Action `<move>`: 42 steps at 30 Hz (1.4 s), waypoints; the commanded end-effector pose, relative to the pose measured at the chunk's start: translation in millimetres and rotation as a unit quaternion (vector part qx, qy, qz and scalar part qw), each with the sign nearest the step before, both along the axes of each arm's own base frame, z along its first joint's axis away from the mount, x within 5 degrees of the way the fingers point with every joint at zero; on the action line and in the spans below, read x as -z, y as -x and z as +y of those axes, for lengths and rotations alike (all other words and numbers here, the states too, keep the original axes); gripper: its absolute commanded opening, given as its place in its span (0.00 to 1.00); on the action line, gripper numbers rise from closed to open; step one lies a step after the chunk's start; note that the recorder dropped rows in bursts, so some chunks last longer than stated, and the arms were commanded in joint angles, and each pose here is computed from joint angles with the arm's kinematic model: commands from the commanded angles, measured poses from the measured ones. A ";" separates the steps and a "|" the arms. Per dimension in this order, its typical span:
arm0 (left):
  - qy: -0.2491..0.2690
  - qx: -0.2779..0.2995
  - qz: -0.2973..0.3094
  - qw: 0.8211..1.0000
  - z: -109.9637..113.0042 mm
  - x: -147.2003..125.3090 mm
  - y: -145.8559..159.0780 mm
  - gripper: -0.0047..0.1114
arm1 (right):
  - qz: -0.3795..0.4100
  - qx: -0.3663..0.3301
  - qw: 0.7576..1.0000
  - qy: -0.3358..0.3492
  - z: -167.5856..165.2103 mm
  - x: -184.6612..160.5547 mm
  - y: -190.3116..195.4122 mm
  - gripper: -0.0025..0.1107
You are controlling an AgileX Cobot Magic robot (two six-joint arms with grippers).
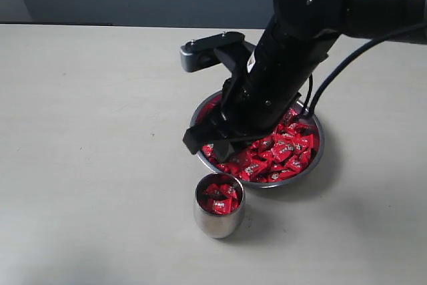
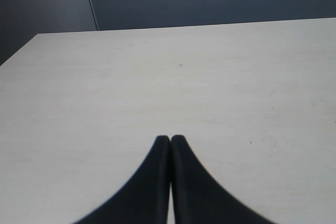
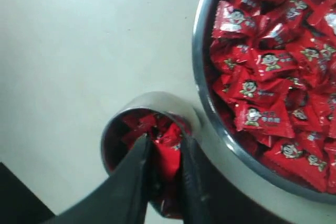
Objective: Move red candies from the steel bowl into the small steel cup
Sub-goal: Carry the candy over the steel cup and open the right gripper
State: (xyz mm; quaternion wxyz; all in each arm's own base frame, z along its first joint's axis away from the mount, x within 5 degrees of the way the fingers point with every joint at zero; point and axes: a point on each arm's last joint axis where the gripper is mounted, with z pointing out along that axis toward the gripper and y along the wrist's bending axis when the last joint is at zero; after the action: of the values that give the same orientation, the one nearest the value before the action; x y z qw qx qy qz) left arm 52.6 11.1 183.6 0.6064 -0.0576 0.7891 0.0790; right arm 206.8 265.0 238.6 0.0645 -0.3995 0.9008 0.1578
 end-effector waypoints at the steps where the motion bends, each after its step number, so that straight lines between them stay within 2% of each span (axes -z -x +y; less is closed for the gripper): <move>1: -0.001 0.003 -0.004 1.000 -0.3 0.6 -0.1 0.04 | -0.014 -0.033 0.999 0.004 8.0 0.3 12.8 0.01; 6: -0.001 0.003 -0.004 1.000 -0.3 0.6 -0.1 0.04 | -0.025 -0.054 0.998 0.014 15.1 2.3 22.3 0.01; 23: -0.001 0.003 -0.004 1.000 -0.3 0.6 -0.1 0.04 | -0.020 -0.070 0.996 0.052 31.7 44.2 18.1 0.01; 30: -0.001 0.003 -0.004 1.000 -0.3 0.6 -0.1 0.04 | -0.022 -0.069 0.996 0.050 32.7 45.6 17.3 0.02; 31: -0.001 0.003 -0.004 1.000 -0.3 0.6 -0.1 0.04 | -0.022 -0.069 0.996 0.050 32.7 45.6 17.3 0.03; 35: -0.001 0.003 -0.004 1.000 -0.3 0.6 -0.1 0.04 | -0.021 -0.070 0.996 0.051 32.4 45.7 17.5 0.23; 37: -0.001 0.003 -0.004 1.000 -0.3 0.6 -0.1 0.04 | -0.020 -0.070 0.996 0.052 32.3 45.7 17.6 0.29; 42: -0.001 0.003 -0.004 1.000 -0.3 0.6 -0.1 0.04 | -0.019 -0.070 0.996 0.053 32.0 45.7 17.8 0.29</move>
State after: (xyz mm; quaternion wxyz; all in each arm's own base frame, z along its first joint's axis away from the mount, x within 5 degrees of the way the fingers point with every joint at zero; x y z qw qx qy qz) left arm 52.6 11.1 183.6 0.6064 -0.0576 0.7891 0.0790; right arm 189.0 297.5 192.5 0.0481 -0.4642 0.8777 0.1089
